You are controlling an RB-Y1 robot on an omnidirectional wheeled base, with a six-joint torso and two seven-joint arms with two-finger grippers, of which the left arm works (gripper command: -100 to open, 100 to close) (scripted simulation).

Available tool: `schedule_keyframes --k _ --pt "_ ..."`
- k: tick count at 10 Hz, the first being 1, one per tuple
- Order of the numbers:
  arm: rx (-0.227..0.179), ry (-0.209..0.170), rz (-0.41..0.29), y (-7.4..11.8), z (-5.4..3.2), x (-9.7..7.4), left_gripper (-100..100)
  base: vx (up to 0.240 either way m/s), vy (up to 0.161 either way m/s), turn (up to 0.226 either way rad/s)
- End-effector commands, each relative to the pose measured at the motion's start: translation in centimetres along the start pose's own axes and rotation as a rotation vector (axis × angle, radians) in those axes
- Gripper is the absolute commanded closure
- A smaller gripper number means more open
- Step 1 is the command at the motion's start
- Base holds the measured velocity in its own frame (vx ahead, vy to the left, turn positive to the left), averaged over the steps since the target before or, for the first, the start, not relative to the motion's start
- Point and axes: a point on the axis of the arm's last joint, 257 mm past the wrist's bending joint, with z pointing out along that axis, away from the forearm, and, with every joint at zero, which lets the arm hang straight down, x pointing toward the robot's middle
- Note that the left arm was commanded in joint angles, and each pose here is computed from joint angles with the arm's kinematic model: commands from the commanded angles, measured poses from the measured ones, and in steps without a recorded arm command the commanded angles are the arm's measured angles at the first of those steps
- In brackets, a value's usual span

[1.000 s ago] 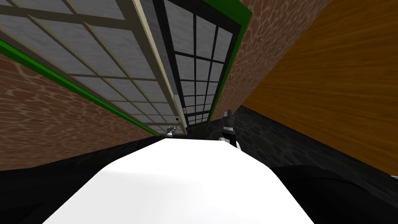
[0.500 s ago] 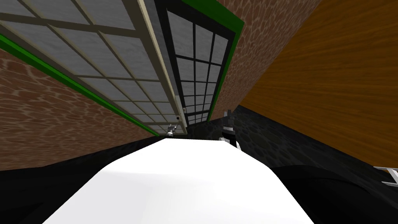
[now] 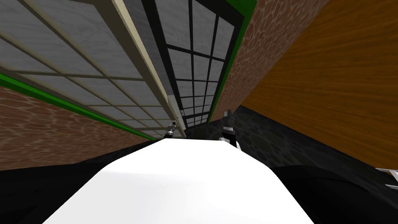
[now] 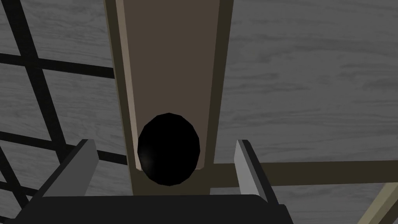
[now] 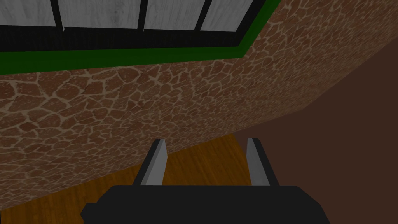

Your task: Pull the door open

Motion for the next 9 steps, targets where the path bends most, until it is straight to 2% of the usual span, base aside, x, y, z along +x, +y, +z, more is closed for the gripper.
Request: schedule_keyframes --k 1,2,7,8,9 --pt "0.0 0.0 0.0 0.0 0.0 0.0 -100 0.12 -0.007 -0.004" --pt "0.0 0.0 0.0 0.0 0.0 0.0 100 -0.02 0.003 0.027" --pt "0.0 0.0 0.0 0.0 0.0 0.0 100 -0.021 0.004 -0.006" --pt "-0.004 0.005 -0.044 0.11 -0.1 0.18 100 -0.012 0.01 -0.032" --pt "-0.005 0.005 -0.058 0.12 -0.1 0.17 100 -0.02 0.018 -0.037"
